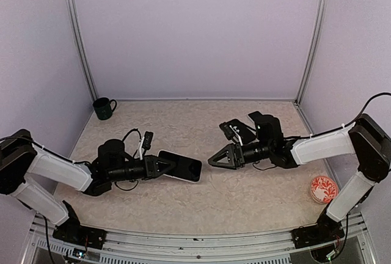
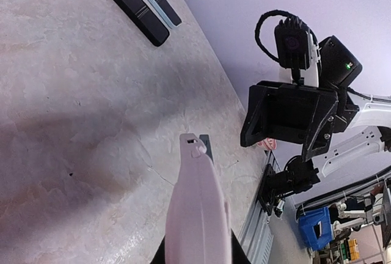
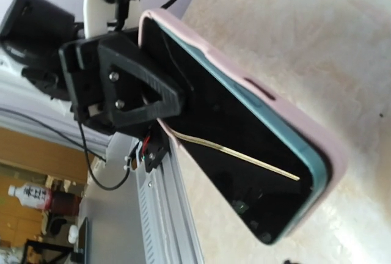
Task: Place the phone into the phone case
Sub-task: Pick up the phone with the phone case from the center of the board, then press the top right corner of the phone case.
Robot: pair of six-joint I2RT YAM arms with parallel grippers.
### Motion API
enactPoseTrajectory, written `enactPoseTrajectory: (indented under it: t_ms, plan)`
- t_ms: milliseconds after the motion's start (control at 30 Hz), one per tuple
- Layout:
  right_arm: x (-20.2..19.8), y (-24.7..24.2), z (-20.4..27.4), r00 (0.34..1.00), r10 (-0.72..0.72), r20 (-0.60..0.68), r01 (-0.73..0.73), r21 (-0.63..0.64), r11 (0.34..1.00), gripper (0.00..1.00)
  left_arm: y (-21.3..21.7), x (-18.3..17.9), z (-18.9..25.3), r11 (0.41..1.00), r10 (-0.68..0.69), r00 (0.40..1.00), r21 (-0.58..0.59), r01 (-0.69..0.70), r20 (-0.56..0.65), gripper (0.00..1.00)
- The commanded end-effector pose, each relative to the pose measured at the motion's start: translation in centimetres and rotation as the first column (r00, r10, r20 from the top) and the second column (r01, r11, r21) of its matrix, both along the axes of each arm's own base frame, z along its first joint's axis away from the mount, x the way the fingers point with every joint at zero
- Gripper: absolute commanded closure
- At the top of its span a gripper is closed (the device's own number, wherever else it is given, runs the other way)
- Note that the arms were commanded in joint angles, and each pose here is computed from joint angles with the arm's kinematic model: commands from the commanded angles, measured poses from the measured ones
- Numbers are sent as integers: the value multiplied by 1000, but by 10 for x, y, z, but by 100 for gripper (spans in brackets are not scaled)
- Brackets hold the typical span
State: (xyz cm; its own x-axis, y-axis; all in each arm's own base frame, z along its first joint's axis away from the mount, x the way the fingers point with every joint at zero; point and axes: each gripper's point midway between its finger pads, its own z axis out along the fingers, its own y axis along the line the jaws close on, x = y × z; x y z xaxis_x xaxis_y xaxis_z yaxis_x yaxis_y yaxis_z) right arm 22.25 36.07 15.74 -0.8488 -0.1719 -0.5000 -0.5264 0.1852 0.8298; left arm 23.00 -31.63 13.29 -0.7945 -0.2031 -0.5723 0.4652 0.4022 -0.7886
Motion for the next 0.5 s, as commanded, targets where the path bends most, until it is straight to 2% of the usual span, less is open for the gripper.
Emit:
enactPoseTrajectory:
  t_ms: [0, 267, 467]
  plan:
    - [-11, -7, 2, 996, 57, 75, -58, 8, 998, 41, -3, -11, 45, 995, -46, 987, -81, 59, 153, 100]
    - [-27, -7, 6, 980, 155, 126, -166, 82, 983, 42, -2, -37, 84, 983, -91, 953, -128, 133, 290, 100]
    - [-46, -9, 37, 945, 221, 241, -267, 180, 947, 42, -1, -54, 105, 964, -131, 928, -174, 202, 349, 100]
